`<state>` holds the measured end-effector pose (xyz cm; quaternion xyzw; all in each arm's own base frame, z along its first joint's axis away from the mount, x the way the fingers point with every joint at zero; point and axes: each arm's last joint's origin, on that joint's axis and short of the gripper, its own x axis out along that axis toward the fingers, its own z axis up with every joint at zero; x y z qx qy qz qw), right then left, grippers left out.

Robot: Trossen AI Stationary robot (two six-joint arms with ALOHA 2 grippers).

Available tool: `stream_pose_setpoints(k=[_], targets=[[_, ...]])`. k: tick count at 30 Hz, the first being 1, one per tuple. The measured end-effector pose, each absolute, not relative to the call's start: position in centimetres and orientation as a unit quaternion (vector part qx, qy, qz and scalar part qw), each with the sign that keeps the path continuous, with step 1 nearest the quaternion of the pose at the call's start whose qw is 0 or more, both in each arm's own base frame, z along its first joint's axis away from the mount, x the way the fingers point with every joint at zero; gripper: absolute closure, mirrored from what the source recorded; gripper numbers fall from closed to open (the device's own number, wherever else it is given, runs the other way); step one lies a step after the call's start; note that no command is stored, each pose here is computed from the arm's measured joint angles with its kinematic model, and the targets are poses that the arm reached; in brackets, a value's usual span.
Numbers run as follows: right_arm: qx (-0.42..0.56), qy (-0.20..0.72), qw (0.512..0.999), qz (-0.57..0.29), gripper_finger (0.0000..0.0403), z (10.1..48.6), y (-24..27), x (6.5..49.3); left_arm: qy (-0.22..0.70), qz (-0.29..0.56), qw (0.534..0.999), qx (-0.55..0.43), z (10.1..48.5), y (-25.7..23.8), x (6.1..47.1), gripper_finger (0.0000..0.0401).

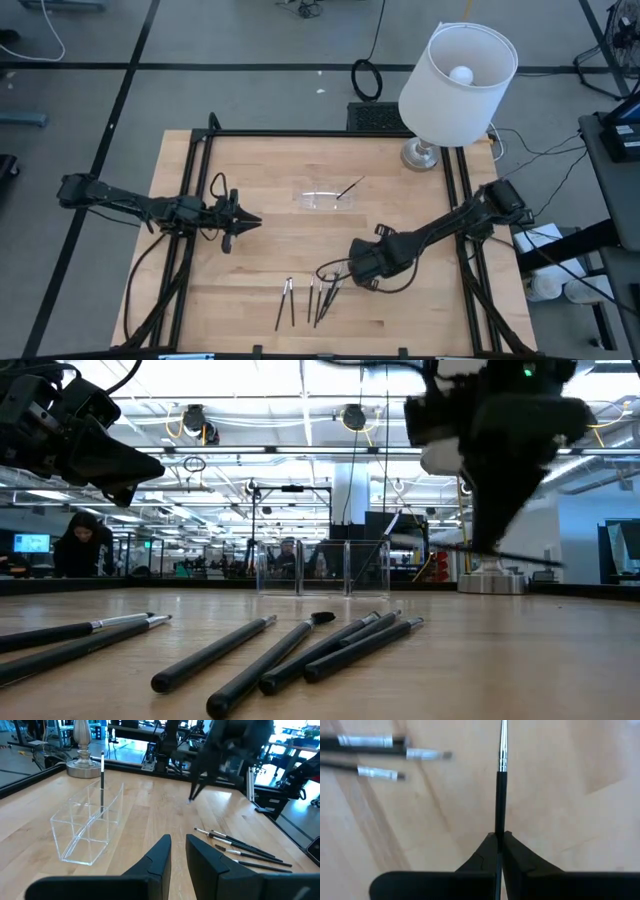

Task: Put items in baskets/containers
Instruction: Put the black liner brush into the transparent organizer

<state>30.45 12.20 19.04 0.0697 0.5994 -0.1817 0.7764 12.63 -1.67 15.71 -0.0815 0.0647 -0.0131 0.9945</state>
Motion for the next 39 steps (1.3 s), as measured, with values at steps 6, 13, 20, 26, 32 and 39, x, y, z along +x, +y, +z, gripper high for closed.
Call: stream_pose_setpoints(k=[6, 13, 20, 26, 32, 39], targets=[[0.026, 0.451, 0.866, -0.214, 0.0402, 23.5, 11.5, 30.6, 0.063, -0.013, 0.995, -0.082, 15.7, -1.7, 12.6, 0.0336], [-0.025, 0.265, 0.935, -0.235, 0.0402, 28.7, 10.2, 31.9, 0.062, -0.013, 0.995, -0.081, 15.8, -1.7, 12.6, 0.0336], [-0.071, 0.186, 0.950, -0.239, 0.0402, 30.6, 7.7, 34.0, 0.061, -0.012, 0.995, -0.080, 15.8, -1.7, 12.6, 0.0336], [-0.075, 0.079, 0.964, -0.244, 0.0402, 27.9, 3.8, 34.7, 0.062, -0.012, 0.995, -0.080, 15.8, -1.7, 12.6, 0.0336], [-0.048, -0.010, 0.965, -0.257, 0.0402, 24.8, 0.3, 33.3, 0.061, -0.012, 0.995, -0.079, 15.8, -1.7, 12.6, 0.0336], [-0.037, -0.012, 0.959, -0.282, 0.0402, 20.3, -2.3, 33.9, 0.060, -0.005, 0.997, -0.055, 15.8, -1.6, 12.6, 0.0336]])
